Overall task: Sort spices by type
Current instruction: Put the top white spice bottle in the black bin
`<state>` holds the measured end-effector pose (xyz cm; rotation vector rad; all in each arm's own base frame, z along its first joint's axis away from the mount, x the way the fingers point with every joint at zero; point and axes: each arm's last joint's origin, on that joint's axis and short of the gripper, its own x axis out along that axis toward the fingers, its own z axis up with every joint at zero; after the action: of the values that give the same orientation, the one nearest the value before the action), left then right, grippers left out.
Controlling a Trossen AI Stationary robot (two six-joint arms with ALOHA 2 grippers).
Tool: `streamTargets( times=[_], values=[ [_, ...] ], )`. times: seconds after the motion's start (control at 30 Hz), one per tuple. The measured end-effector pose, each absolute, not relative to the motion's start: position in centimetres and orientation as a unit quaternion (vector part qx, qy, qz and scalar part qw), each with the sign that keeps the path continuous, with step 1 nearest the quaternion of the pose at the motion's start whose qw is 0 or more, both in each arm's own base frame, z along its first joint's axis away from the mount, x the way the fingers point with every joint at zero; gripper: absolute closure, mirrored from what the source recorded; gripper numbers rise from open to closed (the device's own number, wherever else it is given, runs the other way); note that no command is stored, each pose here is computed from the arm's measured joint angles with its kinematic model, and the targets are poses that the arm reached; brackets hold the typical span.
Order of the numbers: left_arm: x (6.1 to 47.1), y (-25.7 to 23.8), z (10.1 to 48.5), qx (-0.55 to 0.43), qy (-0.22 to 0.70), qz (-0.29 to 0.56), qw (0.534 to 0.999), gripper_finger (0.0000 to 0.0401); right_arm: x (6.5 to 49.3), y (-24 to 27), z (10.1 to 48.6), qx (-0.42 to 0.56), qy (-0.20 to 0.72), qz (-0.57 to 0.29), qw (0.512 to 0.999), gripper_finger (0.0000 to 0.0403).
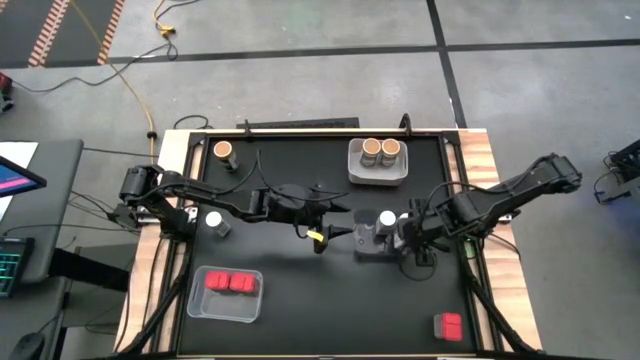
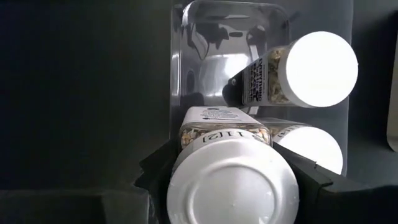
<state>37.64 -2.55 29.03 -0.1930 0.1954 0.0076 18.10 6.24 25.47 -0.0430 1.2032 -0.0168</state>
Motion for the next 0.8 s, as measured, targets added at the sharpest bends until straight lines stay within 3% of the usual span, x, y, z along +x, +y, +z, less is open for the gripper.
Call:
streamTargets(
  times=[0.8],
  values=[
    [37.7, -2.6, 29.1, -0.097, 0.093, 0.003, 0.991, 0.0127, 18.2, 5.6, 21.5, -0.025, 0.582, 0.004, 0.813, 0.0174]
  ],
)
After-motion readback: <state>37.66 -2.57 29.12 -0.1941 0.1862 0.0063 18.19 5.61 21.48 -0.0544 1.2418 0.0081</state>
